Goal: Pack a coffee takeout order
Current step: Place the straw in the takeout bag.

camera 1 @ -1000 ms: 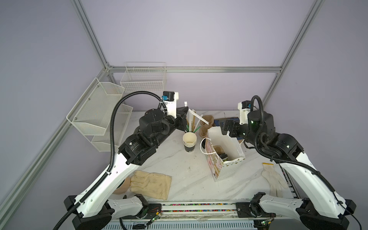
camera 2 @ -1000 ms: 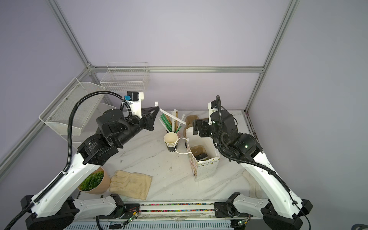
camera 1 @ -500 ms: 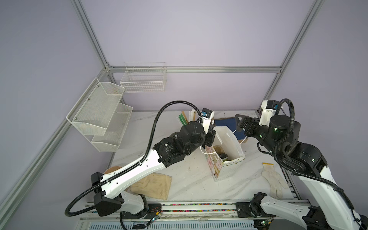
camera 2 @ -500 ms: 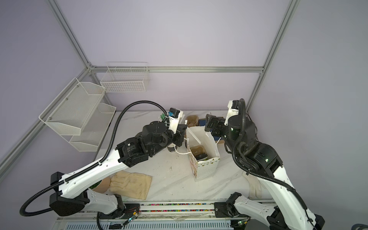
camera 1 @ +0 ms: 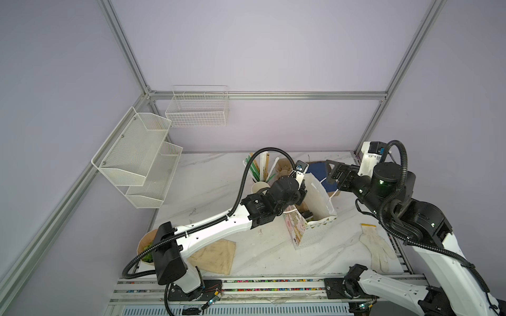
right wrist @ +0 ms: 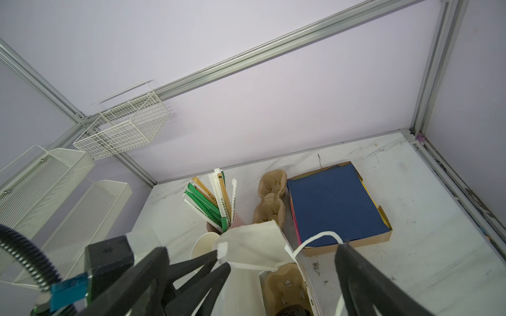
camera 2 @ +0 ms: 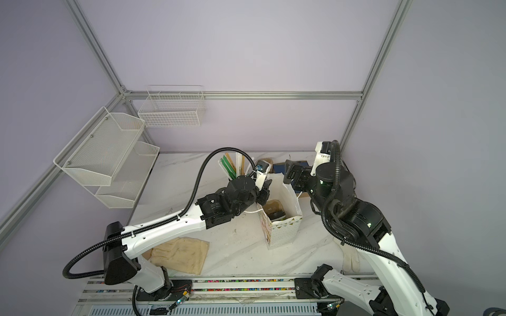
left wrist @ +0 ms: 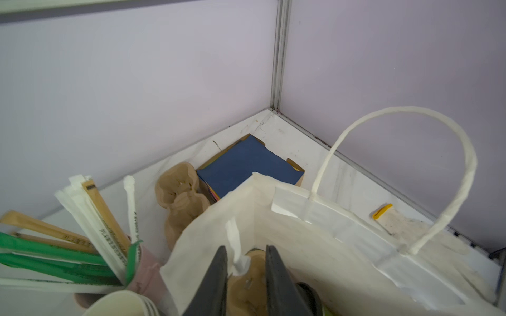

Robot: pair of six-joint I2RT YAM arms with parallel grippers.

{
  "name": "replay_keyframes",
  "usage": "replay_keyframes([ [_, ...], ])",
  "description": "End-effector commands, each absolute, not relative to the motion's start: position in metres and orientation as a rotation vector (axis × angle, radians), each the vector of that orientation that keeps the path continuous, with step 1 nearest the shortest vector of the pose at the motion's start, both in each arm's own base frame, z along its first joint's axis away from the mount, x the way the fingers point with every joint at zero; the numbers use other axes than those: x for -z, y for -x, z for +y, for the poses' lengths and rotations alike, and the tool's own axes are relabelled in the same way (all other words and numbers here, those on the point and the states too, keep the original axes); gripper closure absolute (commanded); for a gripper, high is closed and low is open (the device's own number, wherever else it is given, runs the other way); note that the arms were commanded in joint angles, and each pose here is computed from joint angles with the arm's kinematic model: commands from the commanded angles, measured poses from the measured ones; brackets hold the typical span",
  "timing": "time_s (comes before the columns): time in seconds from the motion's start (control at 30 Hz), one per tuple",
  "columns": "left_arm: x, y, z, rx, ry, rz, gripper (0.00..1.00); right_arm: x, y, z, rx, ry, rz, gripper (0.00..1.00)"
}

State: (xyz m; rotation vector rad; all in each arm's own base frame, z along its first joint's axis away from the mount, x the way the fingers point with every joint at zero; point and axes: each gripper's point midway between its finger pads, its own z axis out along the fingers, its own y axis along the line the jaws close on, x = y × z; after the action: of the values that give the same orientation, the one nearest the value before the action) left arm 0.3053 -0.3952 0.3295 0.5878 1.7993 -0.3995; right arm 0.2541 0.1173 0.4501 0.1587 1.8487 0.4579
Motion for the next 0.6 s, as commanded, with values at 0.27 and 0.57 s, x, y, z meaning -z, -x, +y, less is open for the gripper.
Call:
replay_keyframes([
  [0.27, -0.422, -0.303, -0.353, 0.439, -0.501, 1.662, 0.22, -0.447, -0.275, 0.118, -0.391, -0.265, 1.878, 0.03],
  [0.57, -0.472, -0.287, -0.289, 0.465, -0.403, 1.618, 0.0, -0.446, -0.316, 0.133, -0.4, -0.274, 1.939, 0.03],
])
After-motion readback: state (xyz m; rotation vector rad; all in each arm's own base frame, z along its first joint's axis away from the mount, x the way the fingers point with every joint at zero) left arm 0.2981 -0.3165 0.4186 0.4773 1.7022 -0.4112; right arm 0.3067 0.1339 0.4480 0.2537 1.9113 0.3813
